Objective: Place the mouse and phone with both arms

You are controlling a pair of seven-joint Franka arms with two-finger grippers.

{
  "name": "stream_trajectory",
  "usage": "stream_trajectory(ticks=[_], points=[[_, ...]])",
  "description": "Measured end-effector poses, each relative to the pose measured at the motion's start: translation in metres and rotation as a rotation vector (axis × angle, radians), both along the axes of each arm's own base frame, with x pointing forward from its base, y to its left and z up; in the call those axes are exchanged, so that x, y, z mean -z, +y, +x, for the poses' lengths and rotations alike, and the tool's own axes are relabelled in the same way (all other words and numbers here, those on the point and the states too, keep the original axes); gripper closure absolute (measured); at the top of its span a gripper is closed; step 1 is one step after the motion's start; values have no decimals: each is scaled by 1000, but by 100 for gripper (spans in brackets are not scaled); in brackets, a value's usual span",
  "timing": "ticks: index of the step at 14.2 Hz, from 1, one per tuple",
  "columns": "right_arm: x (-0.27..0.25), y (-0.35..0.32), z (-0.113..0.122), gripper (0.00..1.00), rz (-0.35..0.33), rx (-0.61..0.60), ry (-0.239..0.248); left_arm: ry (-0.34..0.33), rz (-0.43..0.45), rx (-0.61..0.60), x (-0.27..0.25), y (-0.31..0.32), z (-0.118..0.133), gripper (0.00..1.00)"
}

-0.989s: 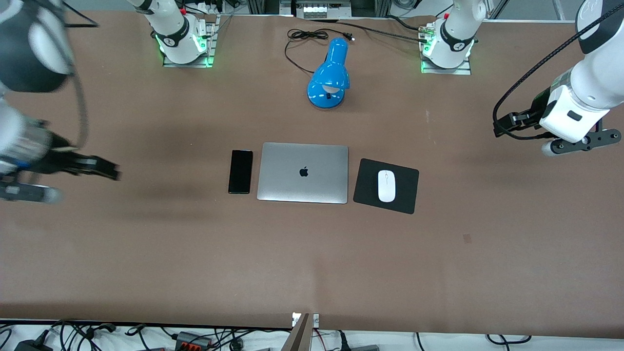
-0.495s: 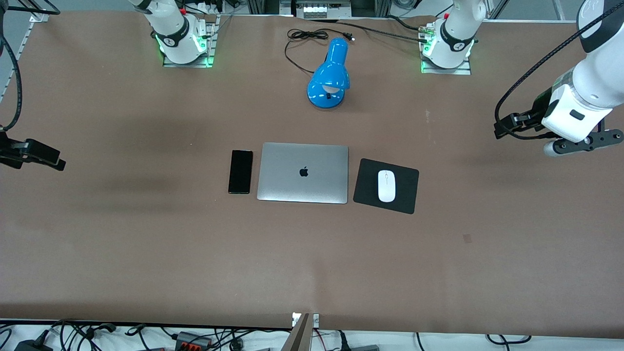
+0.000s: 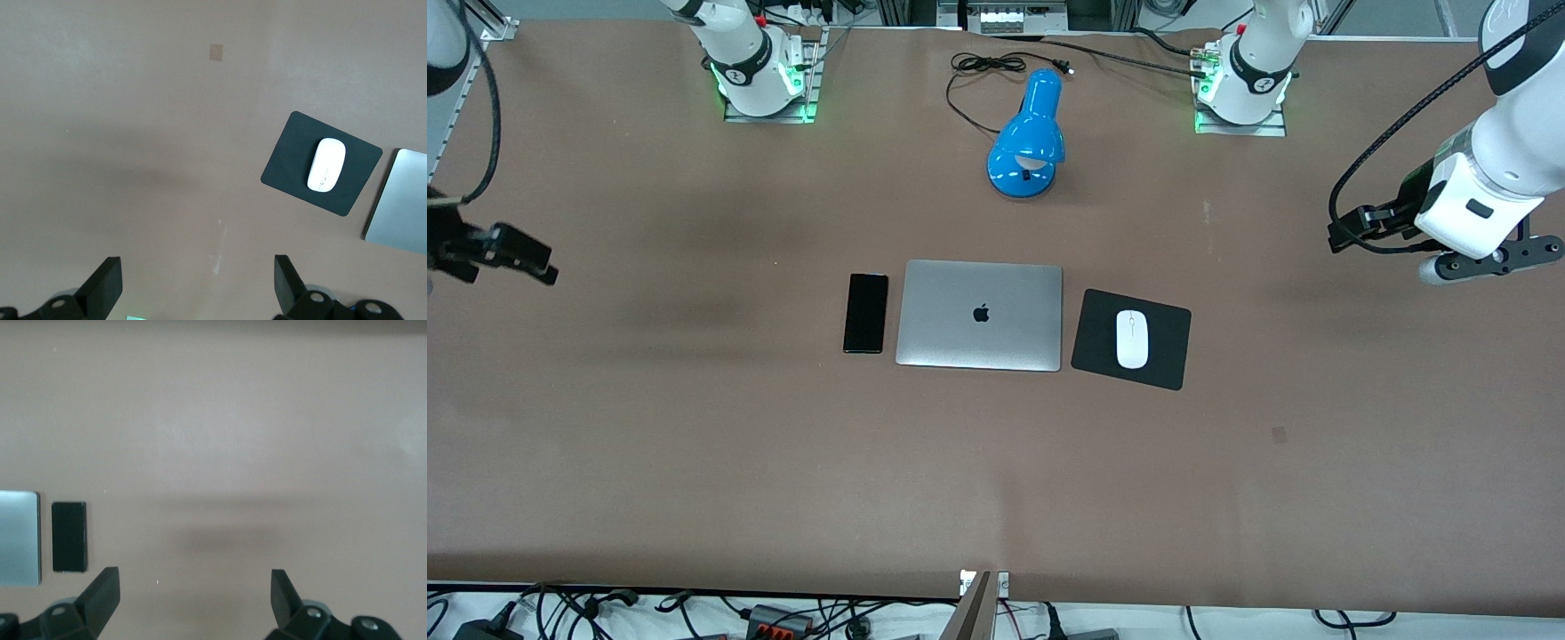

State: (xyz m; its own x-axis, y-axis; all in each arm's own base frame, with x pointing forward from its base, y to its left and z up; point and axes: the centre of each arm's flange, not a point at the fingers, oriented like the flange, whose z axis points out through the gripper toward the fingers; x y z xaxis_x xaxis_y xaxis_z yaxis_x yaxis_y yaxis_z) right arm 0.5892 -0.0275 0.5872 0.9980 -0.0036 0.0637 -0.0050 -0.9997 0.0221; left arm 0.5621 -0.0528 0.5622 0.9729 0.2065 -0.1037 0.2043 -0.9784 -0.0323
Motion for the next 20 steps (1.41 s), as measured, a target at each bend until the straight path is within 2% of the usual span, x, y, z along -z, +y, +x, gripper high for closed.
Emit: stream_trajectory(ticks=[2, 4, 10, 15, 20], points=[[2, 0, -22, 0, 0, -25, 12, 0, 0, 0, 0, 0, 0, 0], [2, 1, -33, 0, 0, -45, 17, 0, 0, 0, 0, 0, 0, 0], [6, -4, -39, 0, 3, -39, 49, 0, 0, -1, 0, 1, 0, 0], [-4, -4, -44, 0, 3, -38, 31, 0, 0, -1, 0, 1, 0, 0], [-4, -3, -45, 0, 3, -40, 40, 0, 0, -1, 0, 1, 0, 0]])
